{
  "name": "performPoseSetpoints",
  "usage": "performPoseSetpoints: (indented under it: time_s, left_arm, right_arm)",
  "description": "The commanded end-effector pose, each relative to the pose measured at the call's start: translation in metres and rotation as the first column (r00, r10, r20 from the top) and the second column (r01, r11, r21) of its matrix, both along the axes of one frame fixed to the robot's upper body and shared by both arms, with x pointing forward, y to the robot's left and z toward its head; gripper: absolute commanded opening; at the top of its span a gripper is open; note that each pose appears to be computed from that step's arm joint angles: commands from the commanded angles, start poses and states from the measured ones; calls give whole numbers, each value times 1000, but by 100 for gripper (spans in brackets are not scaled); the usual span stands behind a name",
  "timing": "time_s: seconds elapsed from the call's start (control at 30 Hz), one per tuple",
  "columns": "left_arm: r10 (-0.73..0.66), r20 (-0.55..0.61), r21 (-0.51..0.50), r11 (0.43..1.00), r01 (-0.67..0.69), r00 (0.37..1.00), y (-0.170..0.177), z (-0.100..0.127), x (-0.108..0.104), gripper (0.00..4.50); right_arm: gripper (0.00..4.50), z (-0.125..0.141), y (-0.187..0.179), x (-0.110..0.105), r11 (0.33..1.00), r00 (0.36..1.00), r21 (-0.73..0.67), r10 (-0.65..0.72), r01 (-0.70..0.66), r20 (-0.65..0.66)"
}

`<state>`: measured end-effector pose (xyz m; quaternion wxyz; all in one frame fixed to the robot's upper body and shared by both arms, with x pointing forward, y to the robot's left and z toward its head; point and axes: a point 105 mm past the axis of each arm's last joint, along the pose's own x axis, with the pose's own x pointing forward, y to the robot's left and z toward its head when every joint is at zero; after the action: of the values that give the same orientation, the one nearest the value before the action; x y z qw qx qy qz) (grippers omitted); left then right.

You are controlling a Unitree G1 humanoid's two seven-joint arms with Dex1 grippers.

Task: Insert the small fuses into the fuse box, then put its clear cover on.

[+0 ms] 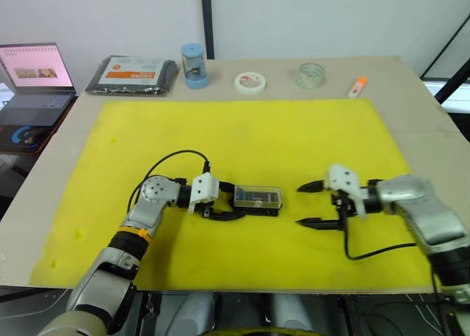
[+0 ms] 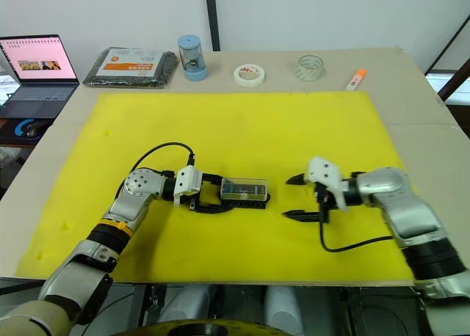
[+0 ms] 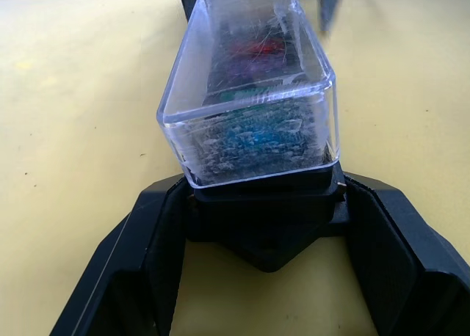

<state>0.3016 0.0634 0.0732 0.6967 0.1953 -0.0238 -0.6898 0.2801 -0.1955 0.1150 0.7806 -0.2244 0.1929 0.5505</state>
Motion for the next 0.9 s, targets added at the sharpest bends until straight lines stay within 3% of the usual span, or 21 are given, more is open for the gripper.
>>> performPoseSetpoints:
  time_s: [0.03,0.13,0.27,0.47,0.5,0.67,0.8,0.9]
  left_arm:
    - [27,-15,25,999,-26,1000,7,-8,0,274]
    - [36,-15,26,999,-35,999,7,-9,1,274]
    - [37,-14,25,999,-36,999,6,-8,3,274]
    - [31,-13,27,999,-30,999,5,-8,3,274]
    - [30,-13,28,999,-30,999,5,-8,3,274]
    - [31,-11,34,999,-30,999,6,-8,2,274]
    - [30,-14,34,999,-29,999,6,-9,1,274]
    - [23,-15,39,999,-22,1000,5,-10,-1,274]
  right_arm:
    - [448,40,2,7,997,991,75,-35,26,131]
    - [386,61,15,7,988,983,152,-47,20,175]
    - [249,81,51,-7,967,981,246,20,-68,192]
    - [23,86,83,-15,958,968,248,88,-147,236]
    - [3,87,85,-15,956,967,251,90,-152,240]
    - [3,81,96,-13,953,968,260,98,-159,230]
    - [3,0,88,-9,992,991,-71,107,-101,86]
    - [3,-14,90,-7,996,996,-42,82,-81,40]
